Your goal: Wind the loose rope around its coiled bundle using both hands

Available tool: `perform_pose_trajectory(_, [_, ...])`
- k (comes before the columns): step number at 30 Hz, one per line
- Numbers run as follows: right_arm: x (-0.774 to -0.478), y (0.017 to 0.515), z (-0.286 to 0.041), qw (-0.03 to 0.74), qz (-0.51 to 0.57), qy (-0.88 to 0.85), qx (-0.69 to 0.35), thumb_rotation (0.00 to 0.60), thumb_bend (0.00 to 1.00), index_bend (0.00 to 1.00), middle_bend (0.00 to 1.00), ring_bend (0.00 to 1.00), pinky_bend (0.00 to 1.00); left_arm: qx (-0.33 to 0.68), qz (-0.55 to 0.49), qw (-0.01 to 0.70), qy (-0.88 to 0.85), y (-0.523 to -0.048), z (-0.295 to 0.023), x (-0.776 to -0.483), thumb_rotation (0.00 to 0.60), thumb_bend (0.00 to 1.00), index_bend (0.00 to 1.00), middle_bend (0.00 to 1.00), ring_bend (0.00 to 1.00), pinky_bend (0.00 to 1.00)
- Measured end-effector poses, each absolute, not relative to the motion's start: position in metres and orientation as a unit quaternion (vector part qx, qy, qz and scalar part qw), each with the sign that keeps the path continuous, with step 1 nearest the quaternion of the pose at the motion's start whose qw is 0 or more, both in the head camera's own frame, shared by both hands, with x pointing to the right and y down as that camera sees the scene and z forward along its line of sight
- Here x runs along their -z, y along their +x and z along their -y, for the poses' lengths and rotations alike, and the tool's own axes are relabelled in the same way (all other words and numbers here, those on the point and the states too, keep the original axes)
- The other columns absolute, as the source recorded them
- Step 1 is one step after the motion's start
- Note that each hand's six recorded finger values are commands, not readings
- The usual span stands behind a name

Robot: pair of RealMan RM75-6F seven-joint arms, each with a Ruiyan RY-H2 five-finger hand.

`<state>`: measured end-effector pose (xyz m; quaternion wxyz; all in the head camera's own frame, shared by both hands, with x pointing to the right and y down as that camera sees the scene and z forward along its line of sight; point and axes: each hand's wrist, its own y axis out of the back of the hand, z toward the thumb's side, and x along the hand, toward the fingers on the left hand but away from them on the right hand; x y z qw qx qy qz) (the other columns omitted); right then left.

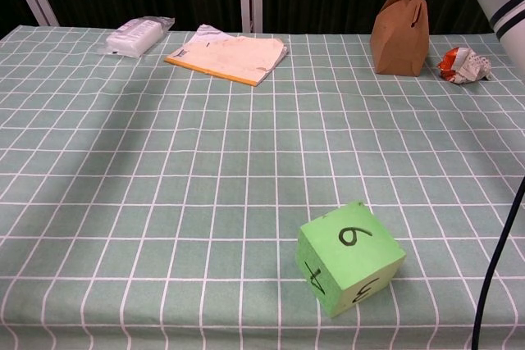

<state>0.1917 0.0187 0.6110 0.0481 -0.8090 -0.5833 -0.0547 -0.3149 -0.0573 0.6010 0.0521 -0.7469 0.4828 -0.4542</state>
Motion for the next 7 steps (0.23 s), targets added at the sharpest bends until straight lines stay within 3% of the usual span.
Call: perform_pose_trajectory(7, [-0.598,0.211,-0.012,0.043,0.61,-0.787,0.082,0.6,0.67,0.89,0.68,0.64,0.82,0.459,-0.504,0.039,-0.731,-0.347,0.045,-0.609,0.278,0.04,0.03,0.13,0.14,0.26])
